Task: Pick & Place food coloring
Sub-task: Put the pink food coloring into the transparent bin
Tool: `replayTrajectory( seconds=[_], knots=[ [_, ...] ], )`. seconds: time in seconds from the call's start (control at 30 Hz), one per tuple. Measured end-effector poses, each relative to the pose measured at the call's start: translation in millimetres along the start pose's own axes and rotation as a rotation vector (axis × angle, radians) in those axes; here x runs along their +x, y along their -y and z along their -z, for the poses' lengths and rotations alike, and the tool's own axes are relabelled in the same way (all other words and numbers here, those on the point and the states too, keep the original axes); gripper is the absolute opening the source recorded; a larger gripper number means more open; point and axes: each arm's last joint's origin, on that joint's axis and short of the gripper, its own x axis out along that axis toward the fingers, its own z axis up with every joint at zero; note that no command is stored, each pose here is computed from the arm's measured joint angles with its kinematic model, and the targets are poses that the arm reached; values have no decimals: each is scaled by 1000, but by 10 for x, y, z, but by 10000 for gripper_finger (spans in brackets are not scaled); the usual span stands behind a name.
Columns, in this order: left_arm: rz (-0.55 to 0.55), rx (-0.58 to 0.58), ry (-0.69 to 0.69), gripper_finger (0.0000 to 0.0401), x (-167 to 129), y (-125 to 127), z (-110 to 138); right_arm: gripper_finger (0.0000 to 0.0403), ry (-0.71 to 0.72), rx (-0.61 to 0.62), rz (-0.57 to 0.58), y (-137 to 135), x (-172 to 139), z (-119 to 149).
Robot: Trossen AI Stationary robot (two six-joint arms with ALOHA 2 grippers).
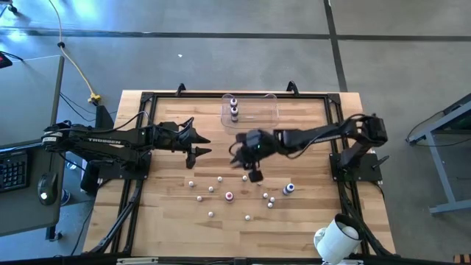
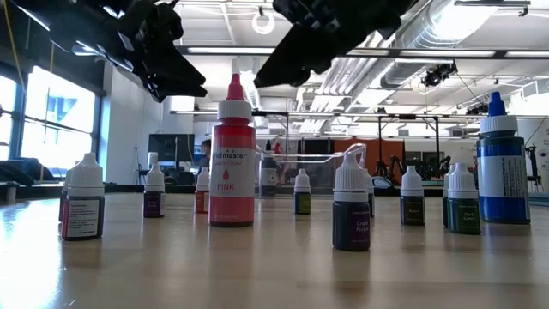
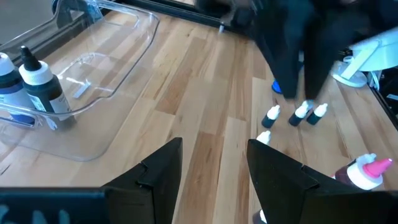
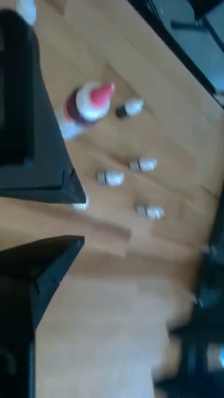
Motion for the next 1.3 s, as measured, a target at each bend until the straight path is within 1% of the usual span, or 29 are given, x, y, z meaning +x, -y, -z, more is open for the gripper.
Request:
replayTrajectory(
  seconds=[0.1, 0.23, 0.3, 0.43, 0.57, 0.67, 0.73, 0.83, 0.9, 1.17, 1.3],
  knots=[
    [0, 0, 0, 179, -1, 0, 0, 117, -15, 23, -42, -173, 165, 39],
    [-1, 0, -3, 179, 0, -1, 3, 144, 16, 49, -87, -358, 372, 66],
    [-2, 0, -9, 179, 0, -2, 8, 157, 26, 37, -105, -442, 461, 88],
    [20, -1, -12, 179, 0, 4, 9, 182, 34, 36, -130, -563, 547, 107],
    [36, -1, -14, 179, -1, 9, 9, 199, 46, 51, -140, -624, 561, 92],
    [36, -1, -14, 179, -1, 9, 8, 205, 66, 43, -72, -619, 563, 68],
    [36, -1, -14, 179, -1, 9, 9, 206, 73, 14, -17, -600, 562, 58],
    [36, -1, -14, 179, 0, 9, 9, 206, 76, -24, 14, -577, 558, 53],
    [36, -1, -14, 179, -1, 9, 8, 206, 97, -30, 15, -577, 549, 28],
    [35, -4, -14, 179, 0, 9, 9, 207, 137, -34, -82, -637, 544, -8],
    [35, -4, -14, 179, -1, 9, 8, 207, 156, -20, -184, -716, 551, -20]
  ],
)
